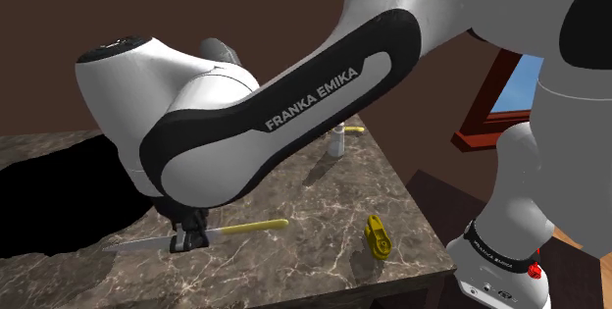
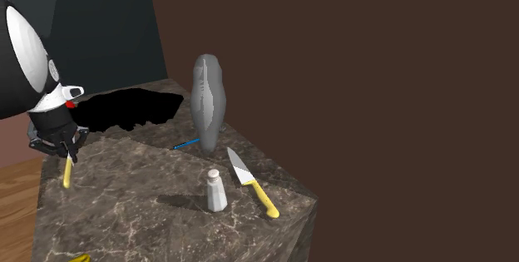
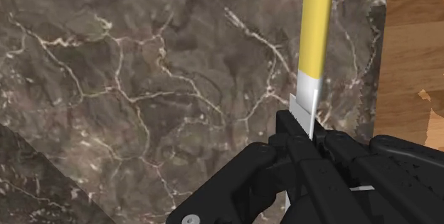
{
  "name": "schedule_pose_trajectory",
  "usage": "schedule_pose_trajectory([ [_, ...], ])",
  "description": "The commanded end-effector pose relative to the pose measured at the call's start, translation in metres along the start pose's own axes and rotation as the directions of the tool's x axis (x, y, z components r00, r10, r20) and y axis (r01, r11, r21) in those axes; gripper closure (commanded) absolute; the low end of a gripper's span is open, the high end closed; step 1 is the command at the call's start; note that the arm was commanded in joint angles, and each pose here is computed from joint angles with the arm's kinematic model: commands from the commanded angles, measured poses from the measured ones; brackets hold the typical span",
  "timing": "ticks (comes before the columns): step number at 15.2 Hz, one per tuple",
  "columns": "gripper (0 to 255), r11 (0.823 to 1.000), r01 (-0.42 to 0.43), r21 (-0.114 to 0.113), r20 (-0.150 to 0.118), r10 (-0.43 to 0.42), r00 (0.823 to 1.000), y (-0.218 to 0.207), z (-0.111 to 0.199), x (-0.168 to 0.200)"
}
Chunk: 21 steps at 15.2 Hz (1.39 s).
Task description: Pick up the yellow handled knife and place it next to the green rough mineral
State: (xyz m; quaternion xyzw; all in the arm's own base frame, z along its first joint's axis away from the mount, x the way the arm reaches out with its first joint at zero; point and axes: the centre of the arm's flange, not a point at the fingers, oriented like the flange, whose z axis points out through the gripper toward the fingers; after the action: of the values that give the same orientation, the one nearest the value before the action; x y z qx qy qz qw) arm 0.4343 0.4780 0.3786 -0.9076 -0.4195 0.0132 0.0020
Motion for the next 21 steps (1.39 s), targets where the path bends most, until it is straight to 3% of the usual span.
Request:
schedule_pose_trajectory([
  [1,255,1.0,0.0,0.0,-0.001,0.0,1.0,0.001,0.011,0.0],
  [7,255,1.0,0.0,0.0,-0.001,0.0,1.0,0.001,0.04,0.001],
  [14,255,1.0,0.0,0.0,-0.001,0.0,1.0,0.001,0.04,0.001],
  [15,0,1.0,0.0,0.0,-0.001,0.0,1.0,0.001,0.04,0.001],
  [20,0,1.0,0.0,0.0,-0.001,0.0,1.0,0.001,0.04,0.001],
  [21,0,1.0,0.0,0.0,-0.001,0.0,1.0,0.001,0.027,0.001],
])
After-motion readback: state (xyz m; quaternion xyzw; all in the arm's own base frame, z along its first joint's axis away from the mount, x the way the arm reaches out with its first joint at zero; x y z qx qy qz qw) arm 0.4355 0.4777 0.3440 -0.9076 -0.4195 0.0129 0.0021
